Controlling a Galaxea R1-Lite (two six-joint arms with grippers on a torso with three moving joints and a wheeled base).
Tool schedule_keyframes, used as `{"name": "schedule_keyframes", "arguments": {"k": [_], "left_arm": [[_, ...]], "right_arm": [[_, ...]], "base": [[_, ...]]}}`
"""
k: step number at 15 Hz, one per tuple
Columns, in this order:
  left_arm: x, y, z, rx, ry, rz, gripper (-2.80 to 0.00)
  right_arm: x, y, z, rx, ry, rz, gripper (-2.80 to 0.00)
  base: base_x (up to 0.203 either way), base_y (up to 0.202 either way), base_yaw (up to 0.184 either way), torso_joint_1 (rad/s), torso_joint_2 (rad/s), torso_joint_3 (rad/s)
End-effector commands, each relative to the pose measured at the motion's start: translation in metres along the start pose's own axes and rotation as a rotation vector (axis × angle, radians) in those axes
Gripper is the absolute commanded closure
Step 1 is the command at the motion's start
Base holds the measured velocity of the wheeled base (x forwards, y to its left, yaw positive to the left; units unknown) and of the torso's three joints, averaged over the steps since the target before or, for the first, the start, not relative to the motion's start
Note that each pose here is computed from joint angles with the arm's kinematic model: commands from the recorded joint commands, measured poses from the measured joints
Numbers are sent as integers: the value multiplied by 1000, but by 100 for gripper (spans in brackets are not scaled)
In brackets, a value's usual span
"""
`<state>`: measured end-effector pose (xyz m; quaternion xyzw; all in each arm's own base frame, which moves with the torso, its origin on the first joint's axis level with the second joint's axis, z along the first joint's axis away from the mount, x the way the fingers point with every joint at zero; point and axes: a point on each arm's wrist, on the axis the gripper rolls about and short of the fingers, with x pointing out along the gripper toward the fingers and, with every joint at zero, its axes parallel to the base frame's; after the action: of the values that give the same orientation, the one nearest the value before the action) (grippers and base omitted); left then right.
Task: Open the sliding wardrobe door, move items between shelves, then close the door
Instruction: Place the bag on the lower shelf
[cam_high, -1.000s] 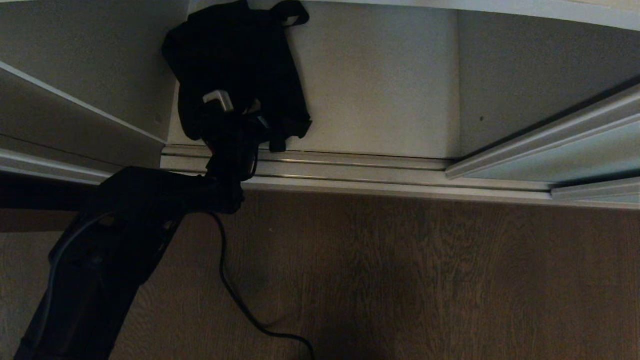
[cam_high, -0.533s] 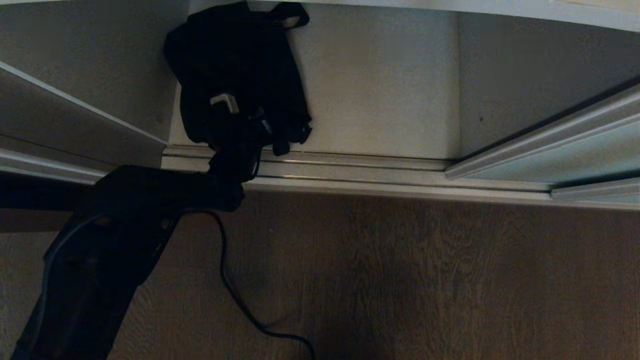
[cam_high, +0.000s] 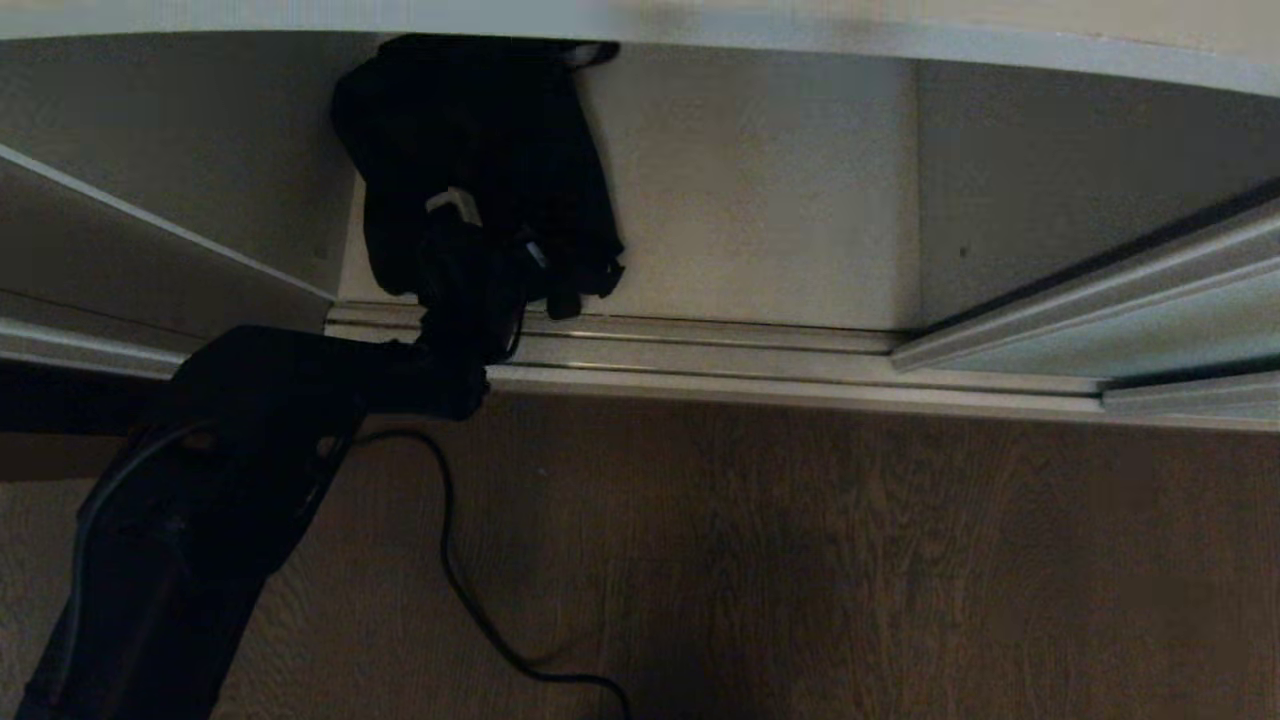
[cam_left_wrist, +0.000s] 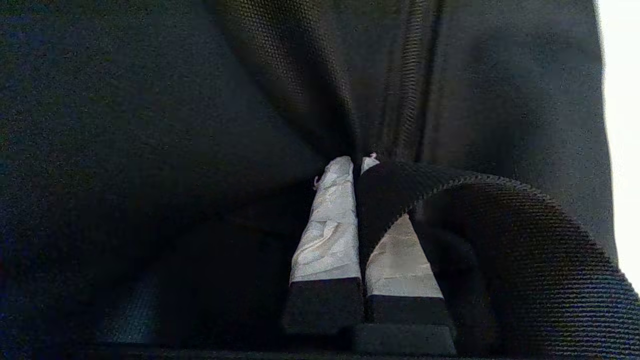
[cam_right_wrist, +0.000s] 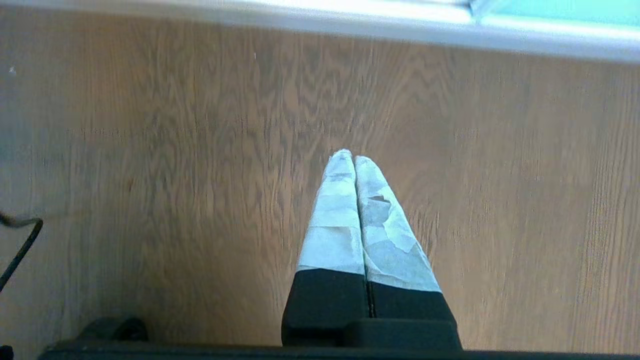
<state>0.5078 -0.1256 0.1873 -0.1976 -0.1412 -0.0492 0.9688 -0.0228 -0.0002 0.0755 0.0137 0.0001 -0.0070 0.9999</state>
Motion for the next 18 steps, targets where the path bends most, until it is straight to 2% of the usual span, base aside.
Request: {"name": "schedule_keyframes", "arguments": {"k": [1,5,9,11,18], "left_arm": [[0,1,-3,0,17,6,0],[0,0,2,7,-8,16,0],[-2,-7,25,-9,-66,51,0],[-4,-11,42,-43,-105,77,0],[-28,-25,74,-45,-74,73,0]], "right_arm": [[0,0,-1,0,-2,0,0],[0,0,0,0,-1,0,0],[0,0,0,0,-3,0,0],[0,0,0,0,-3,0,0],[0,0,0,0,-3,0,0]], "base": [[176,0,2,2,-6,-2],[37,0,1,1,-3,1],[0,0,0,0,0,0],[0,0,0,0,0,0],[0,0,0,0,0,0]]}}
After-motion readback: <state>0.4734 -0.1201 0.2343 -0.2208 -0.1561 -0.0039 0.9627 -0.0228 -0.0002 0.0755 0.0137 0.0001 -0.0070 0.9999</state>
